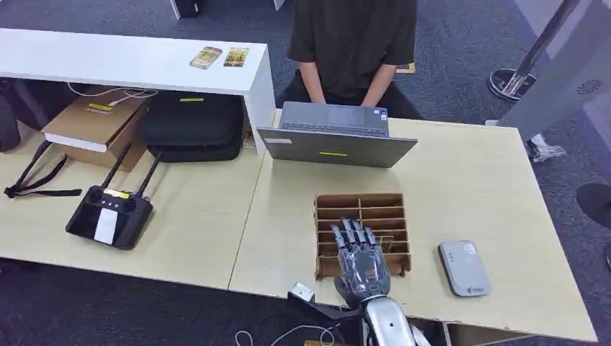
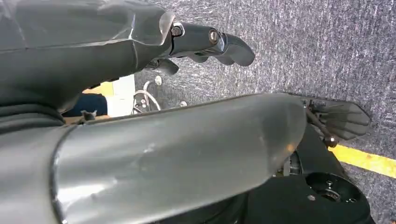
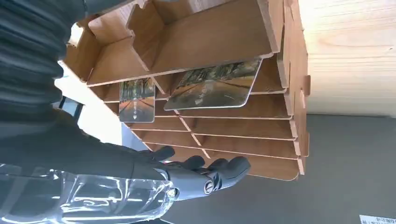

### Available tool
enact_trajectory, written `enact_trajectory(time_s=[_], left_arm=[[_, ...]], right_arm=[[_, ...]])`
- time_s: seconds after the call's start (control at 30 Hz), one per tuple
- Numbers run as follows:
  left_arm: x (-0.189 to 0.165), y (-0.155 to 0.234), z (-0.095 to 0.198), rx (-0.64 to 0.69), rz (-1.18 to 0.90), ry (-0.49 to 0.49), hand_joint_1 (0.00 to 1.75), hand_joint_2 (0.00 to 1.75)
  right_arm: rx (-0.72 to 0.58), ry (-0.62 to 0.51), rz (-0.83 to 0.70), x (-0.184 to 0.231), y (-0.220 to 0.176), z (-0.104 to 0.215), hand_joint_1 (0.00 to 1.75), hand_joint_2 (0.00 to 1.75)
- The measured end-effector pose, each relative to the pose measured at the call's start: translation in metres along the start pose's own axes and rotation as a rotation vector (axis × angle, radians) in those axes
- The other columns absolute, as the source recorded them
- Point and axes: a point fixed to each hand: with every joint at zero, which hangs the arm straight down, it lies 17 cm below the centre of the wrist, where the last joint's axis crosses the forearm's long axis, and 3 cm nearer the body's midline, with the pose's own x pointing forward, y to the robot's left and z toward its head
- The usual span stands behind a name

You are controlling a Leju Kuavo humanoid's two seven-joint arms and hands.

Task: Pass the card to the sensor for recognition and then transmit it.

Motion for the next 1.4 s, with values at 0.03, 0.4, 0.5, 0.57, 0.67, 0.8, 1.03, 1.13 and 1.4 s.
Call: enact_trajectory(time_s=[0.03,0.4,0.5,0.57,0.67,0.8,1.03,1.13,1.4], left_arm=[[0.000,0.000,0.000,0.000,0.000,0.000,0.00,0.00],[0.000,0.000,0.000,0.000,-0.003,0.001,0.00,0.00],[-0.001,0.000,0.000,0.000,-0.003,0.002,0.00,0.00],[-0.001,0.000,0.000,0.000,-0.003,0.002,0.00,0.00],[-0.001,0.000,0.000,0.000,-0.003,0.002,0.00,0.00],[-0.001,0.000,0.000,0.000,-0.003,0.003,0.00,0.00],[-0.002,0.000,0.000,0.000,-0.003,0.005,0.00,0.00],[-0.002,0.000,0.000,0.001,-0.005,0.005,0.00,0.00],[-0.002,0.000,0.000,-0.002,-0.014,0.003,0.00,0.00]], right_arm=[[0.000,0.000,0.000,0.000,0.000,0.000,0.00,1.75],[-0.003,0.004,0.000,-0.002,-0.001,0.000,0.98,1.75],[-0.003,0.006,0.000,-0.003,-0.001,0.000,0.75,1.75],[-0.005,0.006,0.000,-0.003,-0.002,0.000,0.00,1.75],[-0.008,0.007,-0.001,-0.003,-0.003,0.000,0.00,1.75],[-0.015,0.005,-0.004,-0.002,-0.006,-0.001,0.00,1.75],[-0.020,-0.007,-0.003,0.001,-0.007,-0.002,0.00,1.75],[-0.020,-0.016,-0.003,0.003,-0.008,-0.002,0.00,1.75],[-0.020,-0.036,-0.003,0.008,-0.006,-0.001,0.00,1.75]])
